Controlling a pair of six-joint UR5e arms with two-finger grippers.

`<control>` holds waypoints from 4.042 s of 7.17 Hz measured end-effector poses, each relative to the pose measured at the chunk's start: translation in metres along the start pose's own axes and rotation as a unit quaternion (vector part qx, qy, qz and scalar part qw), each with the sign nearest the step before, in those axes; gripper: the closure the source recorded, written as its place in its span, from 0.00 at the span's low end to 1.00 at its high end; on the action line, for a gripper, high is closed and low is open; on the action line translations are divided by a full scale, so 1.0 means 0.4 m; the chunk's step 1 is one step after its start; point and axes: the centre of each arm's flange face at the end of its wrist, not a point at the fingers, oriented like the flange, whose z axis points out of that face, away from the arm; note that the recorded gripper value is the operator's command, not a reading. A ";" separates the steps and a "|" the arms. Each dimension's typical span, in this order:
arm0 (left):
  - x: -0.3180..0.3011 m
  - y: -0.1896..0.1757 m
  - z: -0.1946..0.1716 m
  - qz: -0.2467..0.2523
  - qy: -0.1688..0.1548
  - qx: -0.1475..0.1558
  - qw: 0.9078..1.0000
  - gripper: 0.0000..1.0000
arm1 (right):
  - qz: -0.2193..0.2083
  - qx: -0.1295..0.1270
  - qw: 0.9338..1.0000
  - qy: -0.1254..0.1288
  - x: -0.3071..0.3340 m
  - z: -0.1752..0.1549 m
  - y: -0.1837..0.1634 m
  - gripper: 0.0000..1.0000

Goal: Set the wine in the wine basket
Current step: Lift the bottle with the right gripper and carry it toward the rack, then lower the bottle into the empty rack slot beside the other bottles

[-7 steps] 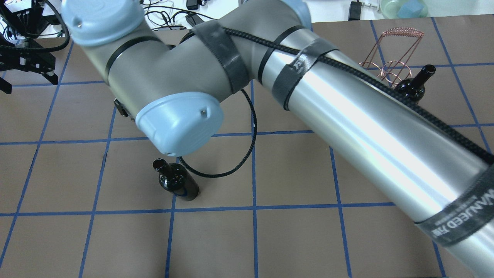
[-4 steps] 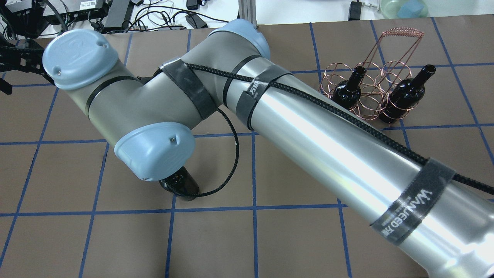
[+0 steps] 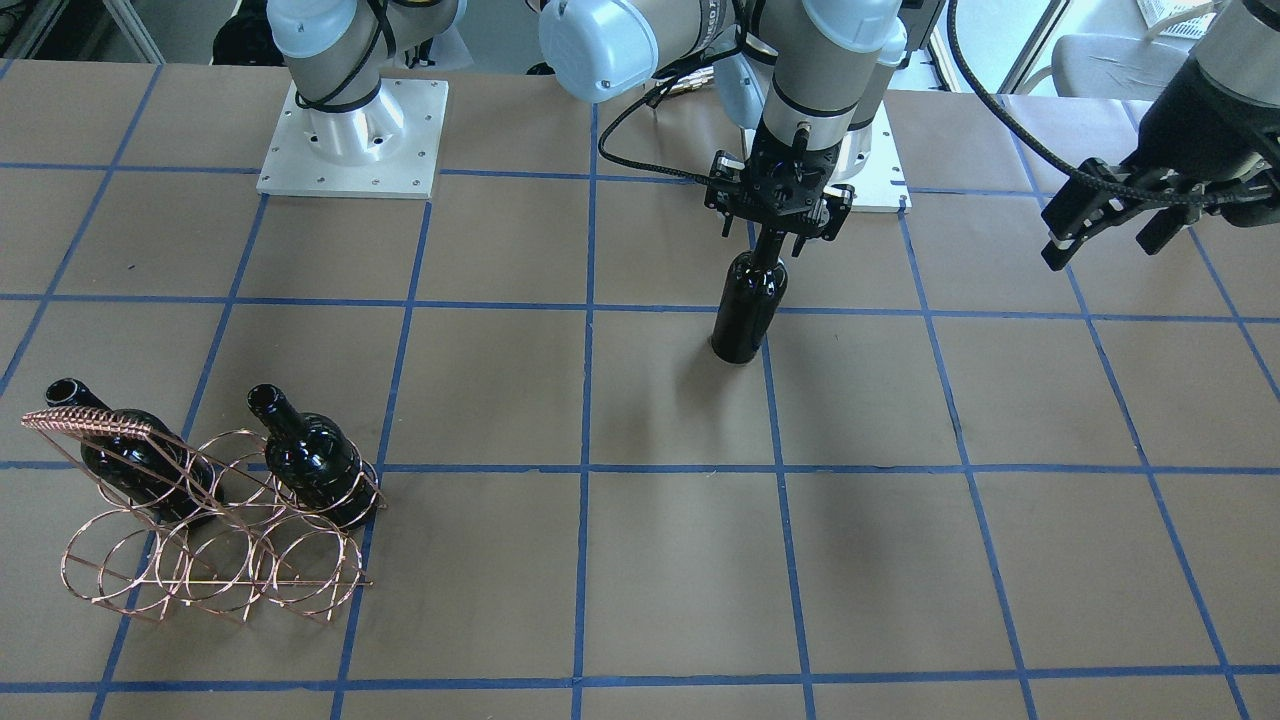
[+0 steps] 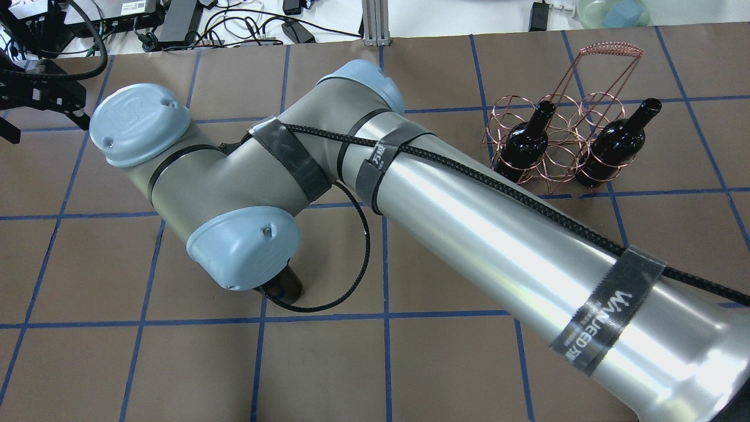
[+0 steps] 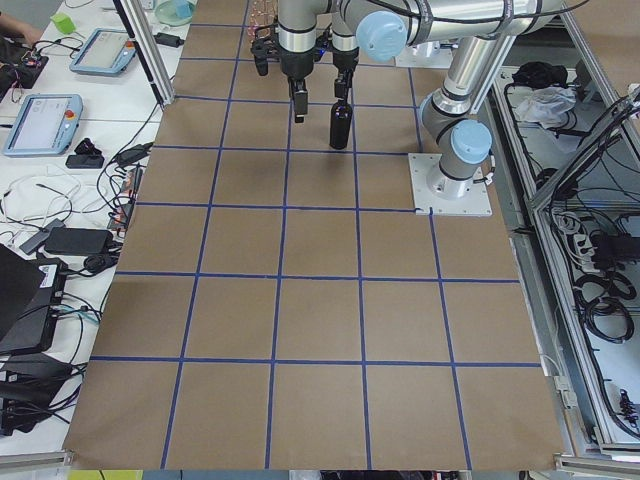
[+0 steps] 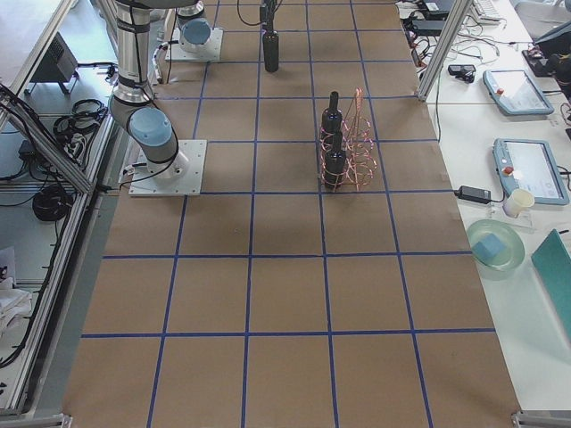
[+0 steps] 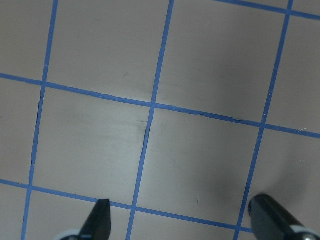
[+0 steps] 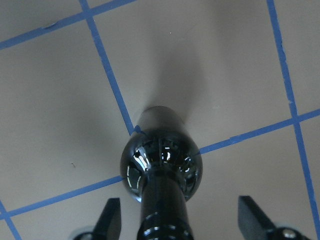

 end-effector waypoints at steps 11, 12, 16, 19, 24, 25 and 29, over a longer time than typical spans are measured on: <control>0.029 0.001 0.006 0.008 0.005 -0.001 1.000 0.00 | -0.045 0.033 0.998 -0.014 0.354 -0.345 -0.234 1.00; 0.073 0.007 0.003 0.012 0.005 0.002 1.000 0.00 | -0.086 0.019 0.996 0.004 0.487 -0.398 -0.308 1.00; 0.347 0.079 -0.010 0.013 0.009 0.012 1.000 0.00 | -0.237 -0.032 0.971 0.010 1.002 -0.454 -0.631 1.00; 0.407 0.111 -0.020 0.034 0.014 0.015 0.999 0.00 | -0.279 0.012 0.960 0.027 1.164 -0.436 -0.766 1.00; 0.414 0.125 -0.025 0.042 0.011 0.013 0.999 0.00 | -0.248 0.048 0.968 0.004 1.146 -0.373 -0.883 1.00; 0.414 0.126 -0.022 0.042 0.011 0.011 0.999 0.00 | -0.248 0.047 0.968 0.003 1.144 -0.363 -0.888 1.00; 0.417 0.124 -0.019 0.044 0.014 0.012 0.999 0.00 | -0.247 0.038 0.968 -0.001 1.141 -0.304 -0.903 1.00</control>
